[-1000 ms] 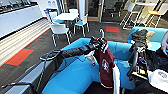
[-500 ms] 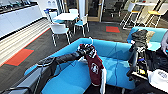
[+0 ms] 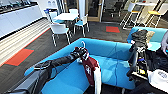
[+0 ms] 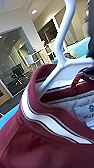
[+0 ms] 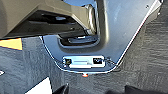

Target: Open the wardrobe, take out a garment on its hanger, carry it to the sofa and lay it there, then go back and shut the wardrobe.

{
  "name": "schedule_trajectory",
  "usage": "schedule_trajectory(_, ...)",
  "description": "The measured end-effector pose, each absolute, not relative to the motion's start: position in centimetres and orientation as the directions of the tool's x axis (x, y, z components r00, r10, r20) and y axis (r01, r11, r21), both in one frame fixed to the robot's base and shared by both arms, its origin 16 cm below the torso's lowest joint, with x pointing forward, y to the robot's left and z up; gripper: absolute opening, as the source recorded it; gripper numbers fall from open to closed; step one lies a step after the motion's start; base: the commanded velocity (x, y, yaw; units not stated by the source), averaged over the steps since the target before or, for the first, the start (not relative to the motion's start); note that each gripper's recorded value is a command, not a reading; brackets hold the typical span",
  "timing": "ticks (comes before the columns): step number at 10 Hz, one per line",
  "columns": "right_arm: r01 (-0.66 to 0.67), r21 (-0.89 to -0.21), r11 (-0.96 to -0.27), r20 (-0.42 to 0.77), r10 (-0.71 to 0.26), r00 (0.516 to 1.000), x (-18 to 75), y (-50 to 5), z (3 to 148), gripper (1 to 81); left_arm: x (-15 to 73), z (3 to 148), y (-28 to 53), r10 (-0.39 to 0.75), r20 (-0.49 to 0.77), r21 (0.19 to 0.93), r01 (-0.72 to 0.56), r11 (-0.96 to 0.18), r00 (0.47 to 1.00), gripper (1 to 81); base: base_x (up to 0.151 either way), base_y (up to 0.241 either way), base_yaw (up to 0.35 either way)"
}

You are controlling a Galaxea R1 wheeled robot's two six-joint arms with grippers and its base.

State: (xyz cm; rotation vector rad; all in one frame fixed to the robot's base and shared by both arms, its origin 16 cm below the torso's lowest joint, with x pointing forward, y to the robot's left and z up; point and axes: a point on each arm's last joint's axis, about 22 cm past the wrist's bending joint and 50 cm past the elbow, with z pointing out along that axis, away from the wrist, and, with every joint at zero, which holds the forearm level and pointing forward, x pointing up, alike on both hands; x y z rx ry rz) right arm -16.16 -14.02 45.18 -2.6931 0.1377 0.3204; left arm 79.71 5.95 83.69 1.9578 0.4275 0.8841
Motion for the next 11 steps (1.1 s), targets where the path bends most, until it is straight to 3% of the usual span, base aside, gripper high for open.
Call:
schedule_trajectory(6, -0.046, -0.431, -0.901, -0.241, 0.066, 0.968, -14.5, -14.2, 44.5, 81.1, 78.6, 81.7, 27.2, 0.650, 0.530, 0.726, 0.106, -0.680, 0.544, 1.0, 0.000, 0.000, 0.000)
schedule_trajectory(11, -0.048, -0.434, -0.899, -0.242, 0.065, 0.968, -14.6, -13.8, 44.5, 81.1, 75.3, 78.0, 34.5, 0.610, 0.579, 0.647, 0.150, -0.748, 0.542, 1.0, 0.000, 0.000, 0.000)
